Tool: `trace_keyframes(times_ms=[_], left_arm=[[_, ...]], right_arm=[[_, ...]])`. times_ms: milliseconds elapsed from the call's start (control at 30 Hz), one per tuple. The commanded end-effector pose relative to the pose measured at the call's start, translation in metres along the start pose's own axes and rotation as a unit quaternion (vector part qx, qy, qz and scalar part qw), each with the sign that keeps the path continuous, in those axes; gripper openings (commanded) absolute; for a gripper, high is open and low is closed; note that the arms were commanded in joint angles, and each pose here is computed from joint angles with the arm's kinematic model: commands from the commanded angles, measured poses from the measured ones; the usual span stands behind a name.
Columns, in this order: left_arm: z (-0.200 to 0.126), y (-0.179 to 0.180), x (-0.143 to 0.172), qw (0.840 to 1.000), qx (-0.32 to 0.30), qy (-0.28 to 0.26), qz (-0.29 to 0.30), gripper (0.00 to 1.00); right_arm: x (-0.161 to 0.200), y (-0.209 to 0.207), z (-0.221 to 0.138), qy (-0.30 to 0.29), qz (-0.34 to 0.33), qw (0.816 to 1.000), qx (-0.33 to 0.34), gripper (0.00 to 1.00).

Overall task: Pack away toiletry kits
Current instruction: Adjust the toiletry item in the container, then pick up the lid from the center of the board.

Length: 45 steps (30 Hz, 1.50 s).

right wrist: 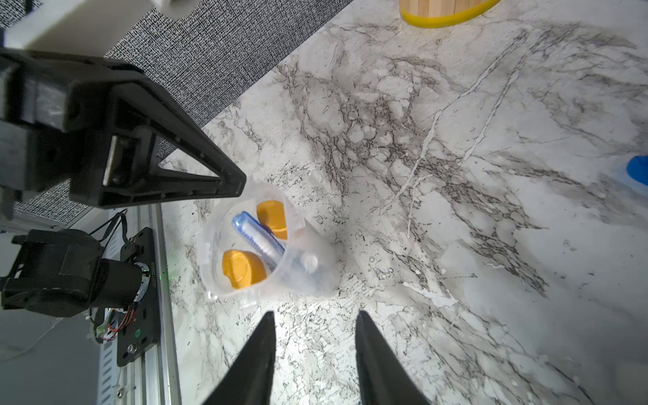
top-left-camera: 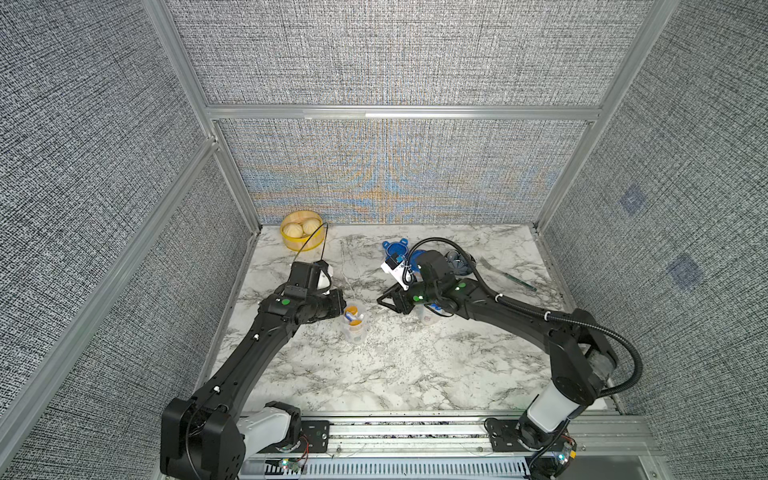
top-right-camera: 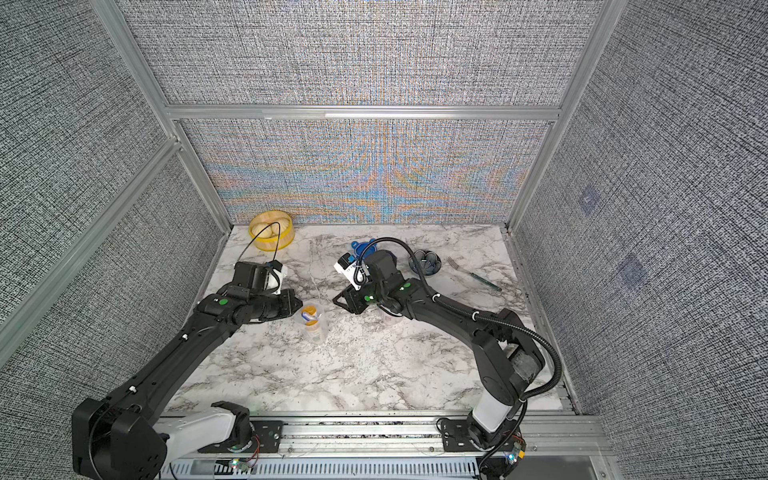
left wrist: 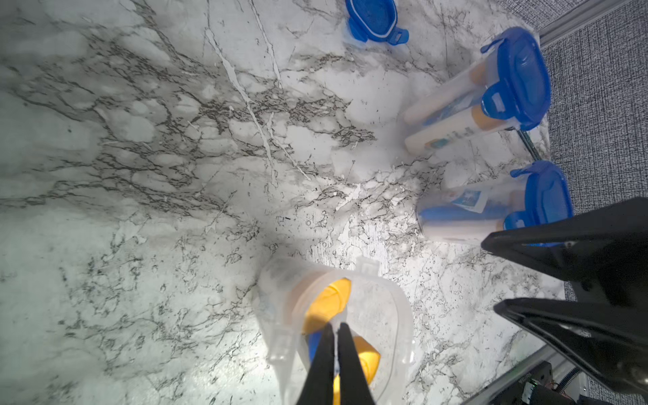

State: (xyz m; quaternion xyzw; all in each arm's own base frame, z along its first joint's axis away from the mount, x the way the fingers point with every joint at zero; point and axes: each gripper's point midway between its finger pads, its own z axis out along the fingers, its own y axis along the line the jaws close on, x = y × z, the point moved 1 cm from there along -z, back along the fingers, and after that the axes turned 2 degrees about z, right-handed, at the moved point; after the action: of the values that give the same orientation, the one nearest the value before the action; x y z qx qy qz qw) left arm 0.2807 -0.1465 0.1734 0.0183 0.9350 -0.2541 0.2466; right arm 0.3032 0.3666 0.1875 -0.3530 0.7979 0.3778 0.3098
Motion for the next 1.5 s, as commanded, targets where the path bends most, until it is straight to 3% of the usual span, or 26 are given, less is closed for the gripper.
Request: trace_keyframes(times_ms=[0, 200, 267, 367, 433, 533, 700, 933, 1033, 1167, 1300, 1467], left_arm=[[-0.001, -0.008, -0.001, 1.0, 0.012, 0.004, 0.016, 0.03], [-0.003, -0.008, -0.004, 1.0, -0.002, -0.001, 0.023, 0.04], [-0.008, -0.004, -0.01, 0.999, -0.022, -0.016, 0.03, 0.17], [-0.018, 0.003, -0.035, 0.994, -0.06, -0.07, 0.059, 0.47], [-0.023, -0.002, -0.061, 0.987, -0.063, -0.12, 0.089, 0.56], [-0.016, -0.02, -0.104, 0.971, -0.038, -0.178, 0.155, 0.62], [0.028, -0.034, -0.158, 0.965, -0.008, -0.164, 0.203, 0.61], [0.113, -0.049, -0.192, 0.963, 0.075, -0.114, 0.233, 0.57], [0.147, -0.048, -0.2, 0.97, 0.097, -0.089, 0.202, 0.56], [0.185, -0.039, -0.203, 0.988, 0.108, -0.047, 0.097, 0.51], [0.216, -0.029, -0.201, 0.994, 0.108, -0.023, 0.021, 0.43], [0.242, -0.015, -0.199, 0.996, 0.091, 0.004, -0.014, 0.42]], right_arm=[[-0.001, 0.003, 0.002, 0.0, 0.0, 1.0, -0.009, 0.4], [-0.001, 0.002, 0.0, 0.001, -0.003, 1.0, -0.006, 0.4], [-0.004, -0.003, -0.003, -0.004, 0.004, 1.0, 0.005, 0.4], [-0.011, -0.011, -0.018, -0.015, 0.022, 0.999, 0.027, 0.4], [-0.017, -0.017, -0.03, -0.029, 0.03, 0.998, 0.044, 0.41], [-0.025, -0.03, -0.049, -0.05, 0.05, 0.994, 0.078, 0.43], [-0.028, -0.061, -0.073, -0.055, 0.095, 0.985, 0.13, 0.44], [-0.03, -0.113, -0.098, -0.076, 0.181, 0.964, 0.18, 0.44], [-0.033, -0.129, -0.106, -0.089, 0.204, 0.956, 0.19, 0.44], [-0.032, -0.144, -0.112, -0.089, 0.23, 0.948, 0.199, 0.44], [-0.029, -0.154, -0.116, -0.095, 0.25, 0.942, 0.201, 0.43], [-0.025, -0.159, -0.115, -0.094, 0.263, 0.94, 0.195, 0.43]])
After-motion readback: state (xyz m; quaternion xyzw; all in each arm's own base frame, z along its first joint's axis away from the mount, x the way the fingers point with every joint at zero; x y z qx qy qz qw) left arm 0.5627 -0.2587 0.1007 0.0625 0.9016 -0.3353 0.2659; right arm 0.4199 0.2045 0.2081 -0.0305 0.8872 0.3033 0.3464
